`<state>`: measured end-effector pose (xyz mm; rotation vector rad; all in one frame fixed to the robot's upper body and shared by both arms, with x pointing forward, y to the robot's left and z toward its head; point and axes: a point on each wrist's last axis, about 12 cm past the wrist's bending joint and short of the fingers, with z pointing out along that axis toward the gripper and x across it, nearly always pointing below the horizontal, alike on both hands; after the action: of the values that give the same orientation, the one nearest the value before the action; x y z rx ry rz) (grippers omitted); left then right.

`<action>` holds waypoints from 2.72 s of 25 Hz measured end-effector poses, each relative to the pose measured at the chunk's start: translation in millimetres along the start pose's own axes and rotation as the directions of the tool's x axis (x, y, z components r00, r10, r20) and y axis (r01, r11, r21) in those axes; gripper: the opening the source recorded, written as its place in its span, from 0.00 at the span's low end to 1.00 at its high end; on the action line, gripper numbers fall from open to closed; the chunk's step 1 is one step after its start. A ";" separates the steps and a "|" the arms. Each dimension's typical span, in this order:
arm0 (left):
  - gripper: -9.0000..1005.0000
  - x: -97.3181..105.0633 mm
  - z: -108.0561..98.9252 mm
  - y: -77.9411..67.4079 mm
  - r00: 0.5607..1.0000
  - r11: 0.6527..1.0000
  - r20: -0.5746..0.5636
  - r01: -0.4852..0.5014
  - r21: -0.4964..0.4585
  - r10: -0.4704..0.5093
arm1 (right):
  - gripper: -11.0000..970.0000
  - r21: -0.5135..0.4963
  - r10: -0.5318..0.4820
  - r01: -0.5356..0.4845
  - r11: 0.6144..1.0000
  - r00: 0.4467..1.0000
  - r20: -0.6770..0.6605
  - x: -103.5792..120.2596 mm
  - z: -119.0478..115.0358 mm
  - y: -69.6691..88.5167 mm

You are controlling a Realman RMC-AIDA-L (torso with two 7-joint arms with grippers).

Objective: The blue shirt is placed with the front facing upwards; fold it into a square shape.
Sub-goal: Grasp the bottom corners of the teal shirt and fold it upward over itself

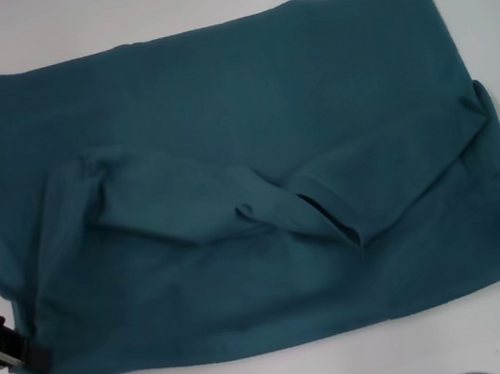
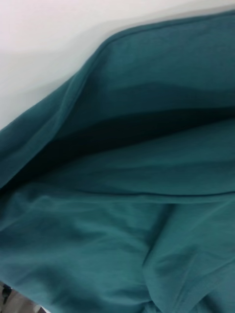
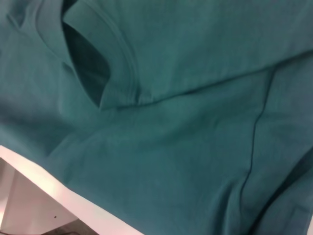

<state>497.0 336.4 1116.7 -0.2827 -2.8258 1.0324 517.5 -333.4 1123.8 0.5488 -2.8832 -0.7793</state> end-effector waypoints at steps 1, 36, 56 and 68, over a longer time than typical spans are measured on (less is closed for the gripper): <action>0.01 -0.1 -0.4 -0.4 1.000 1.000 0.008 -0.005 0.003 0.005 | 0.08 -0.003 -0.002 0.002 1.000 1.000 0.008 -0.5 -0.4 -0.1; 0.04 -121.8 -53.5 -26.5 0.902 0.992 0.433 0.068 -0.110 -0.014 | 0.11 -0.144 0.167 -0.089 0.986 0.658 0.735 -53.9 -89.0 -42.3; 0.06 -135.4 -27.1 -17.0 0.835 0.977 0.551 0.119 -0.174 -0.003 | 0.12 0.156 0.000 -0.173 0.972 0.670 0.743 -104.9 -33.1 -34.6; 0.07 -144.7 -35.4 -26.7 0.817 0.979 0.577 0.118 -0.165 -0.001 | 0.13 0.222 -0.059 -0.176 0.959 0.641 0.765 -132.1 -41.6 -21.9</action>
<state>640.7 307.4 1153.9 0.1384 -3.4582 0.9545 655.1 -321.7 1147.7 0.1242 -3.8314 -0.7207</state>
